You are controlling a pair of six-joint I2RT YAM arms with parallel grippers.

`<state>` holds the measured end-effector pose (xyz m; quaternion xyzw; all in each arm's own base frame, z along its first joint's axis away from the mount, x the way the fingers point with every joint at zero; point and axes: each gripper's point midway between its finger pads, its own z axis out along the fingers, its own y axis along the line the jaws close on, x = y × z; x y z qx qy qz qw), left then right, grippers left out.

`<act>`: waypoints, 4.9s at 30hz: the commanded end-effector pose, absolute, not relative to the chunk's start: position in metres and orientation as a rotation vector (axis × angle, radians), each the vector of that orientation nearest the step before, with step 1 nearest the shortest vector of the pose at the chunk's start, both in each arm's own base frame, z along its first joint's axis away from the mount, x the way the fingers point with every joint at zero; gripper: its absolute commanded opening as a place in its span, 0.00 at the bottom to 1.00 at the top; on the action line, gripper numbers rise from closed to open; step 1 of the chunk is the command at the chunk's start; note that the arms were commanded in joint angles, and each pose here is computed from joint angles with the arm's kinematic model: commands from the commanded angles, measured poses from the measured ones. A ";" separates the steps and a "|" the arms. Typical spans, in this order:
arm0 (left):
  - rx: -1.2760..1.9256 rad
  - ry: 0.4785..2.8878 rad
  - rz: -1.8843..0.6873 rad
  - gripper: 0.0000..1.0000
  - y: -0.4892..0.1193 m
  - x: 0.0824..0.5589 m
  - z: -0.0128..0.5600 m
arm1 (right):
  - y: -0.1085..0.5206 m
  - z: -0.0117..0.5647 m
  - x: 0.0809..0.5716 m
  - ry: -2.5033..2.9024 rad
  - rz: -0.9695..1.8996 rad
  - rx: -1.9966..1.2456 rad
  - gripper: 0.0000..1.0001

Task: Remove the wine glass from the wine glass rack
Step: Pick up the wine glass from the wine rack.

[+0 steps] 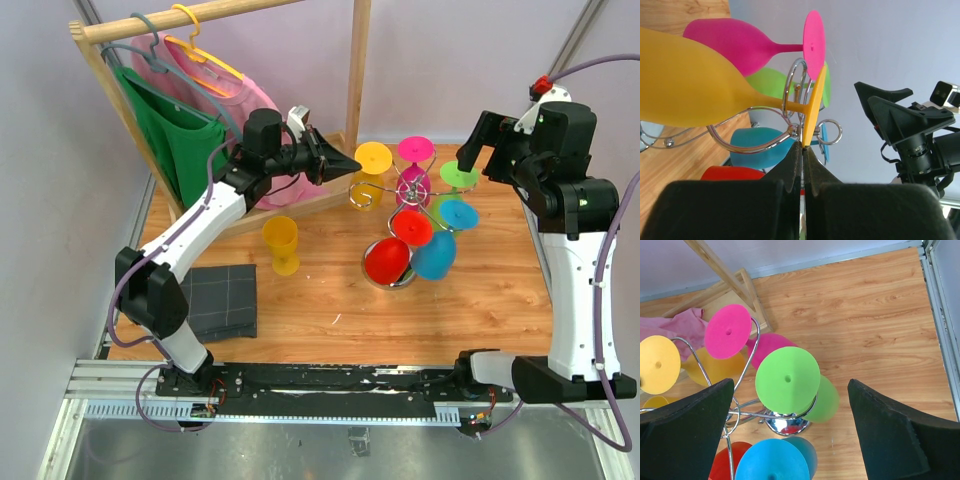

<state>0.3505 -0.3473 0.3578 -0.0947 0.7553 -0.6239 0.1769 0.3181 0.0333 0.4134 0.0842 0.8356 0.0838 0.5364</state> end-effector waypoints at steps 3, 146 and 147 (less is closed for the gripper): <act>-0.266 2.088 -1.808 0.00 -0.345 0.350 0.385 | 0.027 0.423 0.316 1.946 0.195 0.230 0.99; -0.130 1.932 -1.641 0.00 -0.318 0.306 0.422 | 0.025 0.422 0.302 1.940 0.185 0.223 0.98; -0.120 1.927 -1.635 0.00 -0.317 0.306 0.423 | 0.025 0.422 0.302 1.940 0.186 0.223 0.99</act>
